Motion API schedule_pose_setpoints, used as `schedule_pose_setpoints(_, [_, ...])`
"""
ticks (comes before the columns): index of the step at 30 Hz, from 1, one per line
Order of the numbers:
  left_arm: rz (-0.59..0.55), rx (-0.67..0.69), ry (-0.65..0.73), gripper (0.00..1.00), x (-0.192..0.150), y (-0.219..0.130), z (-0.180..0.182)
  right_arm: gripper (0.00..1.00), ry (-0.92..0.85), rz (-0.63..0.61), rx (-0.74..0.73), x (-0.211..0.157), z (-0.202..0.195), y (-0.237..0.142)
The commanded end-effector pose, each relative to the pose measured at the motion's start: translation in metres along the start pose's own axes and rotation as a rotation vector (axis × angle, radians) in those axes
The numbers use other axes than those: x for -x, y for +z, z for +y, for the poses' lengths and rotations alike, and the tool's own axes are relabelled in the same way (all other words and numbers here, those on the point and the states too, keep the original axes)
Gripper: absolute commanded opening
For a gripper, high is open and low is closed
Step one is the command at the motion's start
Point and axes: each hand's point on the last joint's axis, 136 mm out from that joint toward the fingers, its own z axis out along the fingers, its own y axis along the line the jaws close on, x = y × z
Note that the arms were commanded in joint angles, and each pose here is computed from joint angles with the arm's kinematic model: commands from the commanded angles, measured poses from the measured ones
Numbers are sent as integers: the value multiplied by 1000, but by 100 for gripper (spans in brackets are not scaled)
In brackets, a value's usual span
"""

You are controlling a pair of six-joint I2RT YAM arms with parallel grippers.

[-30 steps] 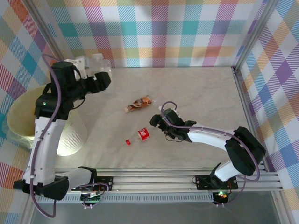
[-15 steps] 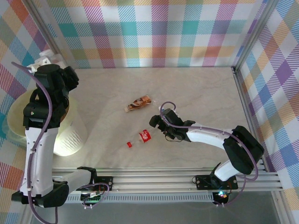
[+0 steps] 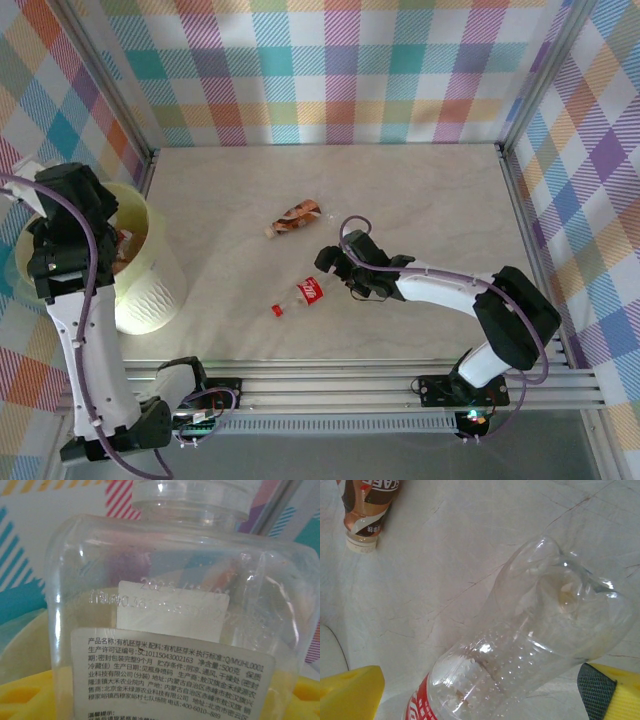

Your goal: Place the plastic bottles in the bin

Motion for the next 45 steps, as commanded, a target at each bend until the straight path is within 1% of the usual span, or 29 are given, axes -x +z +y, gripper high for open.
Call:
schedule_pose_setpoints(1, [49,18,-27,71,-10,6,15,100,-23,14,5,-1,6,-1])
schedule_pose_setpoints(6, [170,20,-91,72,-31,23,32,100,-25,14,1,-1,5,-1])
schedule_pose_setpoints(8, [224,43,-103,74,-41,30,40,100,-23,16,-1,-2,5,-1])
schedule_pose_setpoints(12, [265,126,-132,79,-52,35,62,100,-23,15,-3,-1,6,-1])
schedule_pose_setpoints(14, [277,158,-145,82,-55,36,68,100,-23,19,-8,-1,7,0])
schedule_pose_setpoints(17, [278,183,-148,96,-57,36,73,100,-20,32,-3,-3,9,2])
schedule_pose_setpoints(19, [261,201,-143,100,-54,33,76,100,-15,42,-1,-4,10,3])
schedule_pose_setpoints(26, [235,192,-104,100,-40,21,76,100,12,55,-1,-7,10,9])
schedule_pose_setpoints(28, [232,165,-105,100,-38,17,72,100,18,58,-2,-7,10,11])
schedule_pose_setpoints(31, [238,28,-134,100,-37,9,49,100,22,63,1,-7,12,14])
schedule_pose_setpoints(35, [270,-286,-190,100,-36,-11,-3,100,40,56,-15,-5,12,16])
schedule_pose_setpoints(39, [309,-610,-232,100,-35,-44,-51,100,92,3,-56,3,4,18])
schedule_pose_setpoints(42, [311,-805,-275,100,-31,-71,-74,100,95,-18,-103,7,-1,22])
schedule_pose_setpoints(45, [314,-959,-308,100,-25,-96,-90,99,113,-48,-171,12,-11,27])
